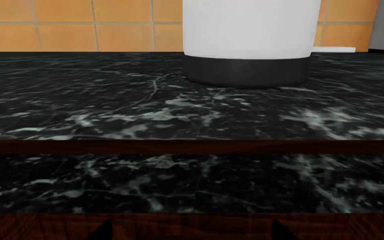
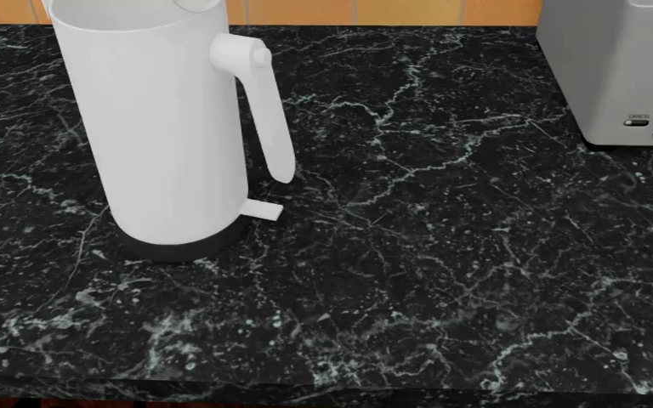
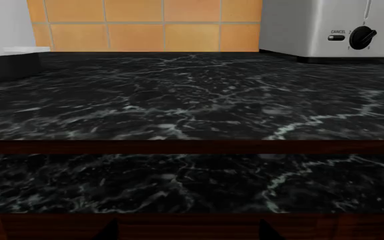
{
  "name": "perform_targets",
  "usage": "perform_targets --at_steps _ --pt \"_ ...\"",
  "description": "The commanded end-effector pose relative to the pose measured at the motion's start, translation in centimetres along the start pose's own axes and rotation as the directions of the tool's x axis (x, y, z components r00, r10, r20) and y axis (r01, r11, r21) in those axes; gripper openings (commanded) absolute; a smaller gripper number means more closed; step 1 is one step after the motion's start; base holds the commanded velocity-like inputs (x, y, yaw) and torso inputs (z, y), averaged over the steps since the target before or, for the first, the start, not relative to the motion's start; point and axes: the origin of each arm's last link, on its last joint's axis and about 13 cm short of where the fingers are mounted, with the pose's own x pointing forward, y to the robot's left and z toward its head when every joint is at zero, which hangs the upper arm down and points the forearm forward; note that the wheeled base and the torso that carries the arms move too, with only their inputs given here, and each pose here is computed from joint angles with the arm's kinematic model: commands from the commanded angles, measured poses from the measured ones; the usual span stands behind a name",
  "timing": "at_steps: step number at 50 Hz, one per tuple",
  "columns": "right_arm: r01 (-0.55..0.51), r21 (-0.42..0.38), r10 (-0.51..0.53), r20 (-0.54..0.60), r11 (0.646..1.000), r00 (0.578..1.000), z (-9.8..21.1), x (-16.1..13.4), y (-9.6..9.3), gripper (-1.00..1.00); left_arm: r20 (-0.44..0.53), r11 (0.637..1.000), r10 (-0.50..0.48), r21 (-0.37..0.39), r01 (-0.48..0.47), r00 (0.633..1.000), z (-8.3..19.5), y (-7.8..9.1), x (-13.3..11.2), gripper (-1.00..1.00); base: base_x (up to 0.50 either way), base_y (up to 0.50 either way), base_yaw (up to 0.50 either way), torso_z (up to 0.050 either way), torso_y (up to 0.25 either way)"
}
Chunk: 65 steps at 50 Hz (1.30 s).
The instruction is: Close the lid of the electric kettle.
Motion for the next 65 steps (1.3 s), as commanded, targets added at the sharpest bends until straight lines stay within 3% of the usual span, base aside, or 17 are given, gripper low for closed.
perform_targets --at_steps 1,32,53,65 --pt "0.000 0.000 0.000 0.000 1.000 1.000 0.00 0.00 0.03 1.00 0.000 1.000 0.000 0.000 0.000 1.000 0.00 0.01 0.00 1.00 0.00 0.00 0.00 0.000 0.000" --pt "-0.027 -0.036 0.027 -0.012 0.999 1.000 -0.78 0.87 0.14 1.00 -0.023 1.000 -0.004 0.020 0.005 1.000 0.55 -0.20 0.71 1.00 0.00 0.00 0.00 0.000 0.000" --pt "-0.027 -0.038 0.027 -0.012 0.999 1.000 -0.74 0.71 0.09 1.00 -0.026 1.000 -0.001 0.020 0.002 1.000 0.41 -0.21 0.45 1.00 -0.48 0.00 0.00 0.000 0.000" --pt "-0.024 -0.025 0.024 -0.032 0.999 0.999 -0.74 0.86 0.09 1.00 -0.030 1.000 -0.002 0.020 0.002 1.000 0.36 -0.20 0.47 1.00 0.00 0.00 0.00 0.000 0.000"
